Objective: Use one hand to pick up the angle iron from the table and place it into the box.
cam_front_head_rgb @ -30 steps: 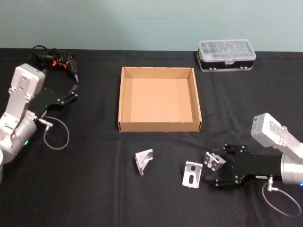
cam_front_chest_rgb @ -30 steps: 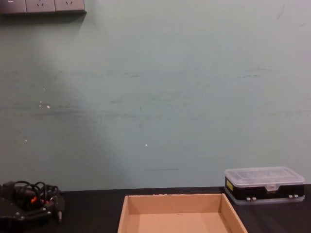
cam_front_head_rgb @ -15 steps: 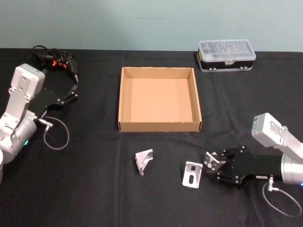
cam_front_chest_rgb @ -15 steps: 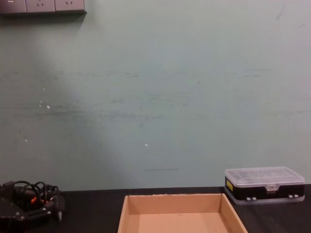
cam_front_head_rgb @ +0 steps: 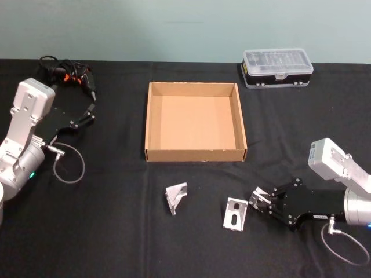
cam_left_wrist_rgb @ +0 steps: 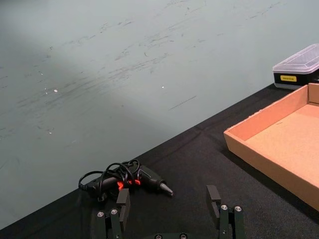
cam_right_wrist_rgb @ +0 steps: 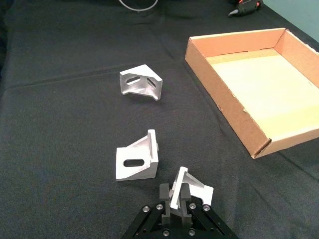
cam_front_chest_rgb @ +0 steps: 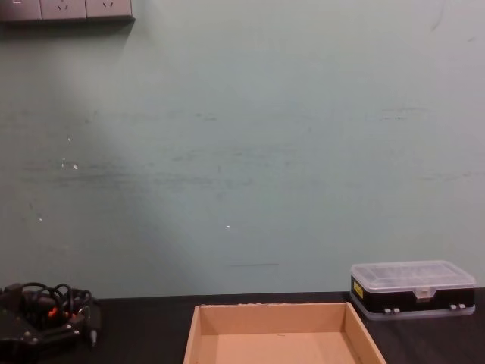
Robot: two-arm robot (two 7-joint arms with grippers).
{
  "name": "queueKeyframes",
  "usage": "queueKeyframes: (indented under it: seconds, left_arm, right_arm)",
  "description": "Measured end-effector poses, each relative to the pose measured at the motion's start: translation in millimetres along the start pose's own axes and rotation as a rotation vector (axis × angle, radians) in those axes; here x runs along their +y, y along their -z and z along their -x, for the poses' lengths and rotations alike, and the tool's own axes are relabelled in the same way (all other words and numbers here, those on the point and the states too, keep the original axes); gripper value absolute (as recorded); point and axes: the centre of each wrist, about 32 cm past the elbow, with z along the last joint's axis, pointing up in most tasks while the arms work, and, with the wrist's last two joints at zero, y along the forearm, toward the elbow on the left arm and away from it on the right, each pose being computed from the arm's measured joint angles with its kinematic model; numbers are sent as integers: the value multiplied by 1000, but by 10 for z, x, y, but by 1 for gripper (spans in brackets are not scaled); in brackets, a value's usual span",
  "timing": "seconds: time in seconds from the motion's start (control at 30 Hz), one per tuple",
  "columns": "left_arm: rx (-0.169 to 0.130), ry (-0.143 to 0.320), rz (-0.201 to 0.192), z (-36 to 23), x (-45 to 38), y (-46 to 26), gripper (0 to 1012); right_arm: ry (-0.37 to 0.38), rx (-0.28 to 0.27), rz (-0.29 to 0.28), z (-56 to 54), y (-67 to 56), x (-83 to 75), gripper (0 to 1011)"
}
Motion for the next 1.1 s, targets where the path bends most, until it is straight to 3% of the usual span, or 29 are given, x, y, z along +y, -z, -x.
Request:
queueKeyframes:
  seconds: [0.17,0.37,0.57,0.7,0.87,1.0,1.1]
  left_arm:
    - [0,0,0,0,0,0,1000]
    - [0,0,0,0,0,0,1000]
    - [0,0,0,0,0,0,1000]
    - [0,0,0,0,0,0,1000]
    - [0,0,0,0,0,0,1000]
    - [0,0,0,0,0,0,1000]
    - [0,0,0,0,0,0,1000]
  right_arm:
    - [4,3,-4,1,1,-3,124]
    - [116,21,-106,-32,-89,-61,124]
    - [210,20,-254,-161,-372,-147,124]
    - [244,19,-336,-348,-692,-140,124]
    - [257,21,-342,-552,-984,-19,124]
    - [253,32,-307,-705,-1195,129,124]
    - [235,58,-238,-846,-1381,302,124]
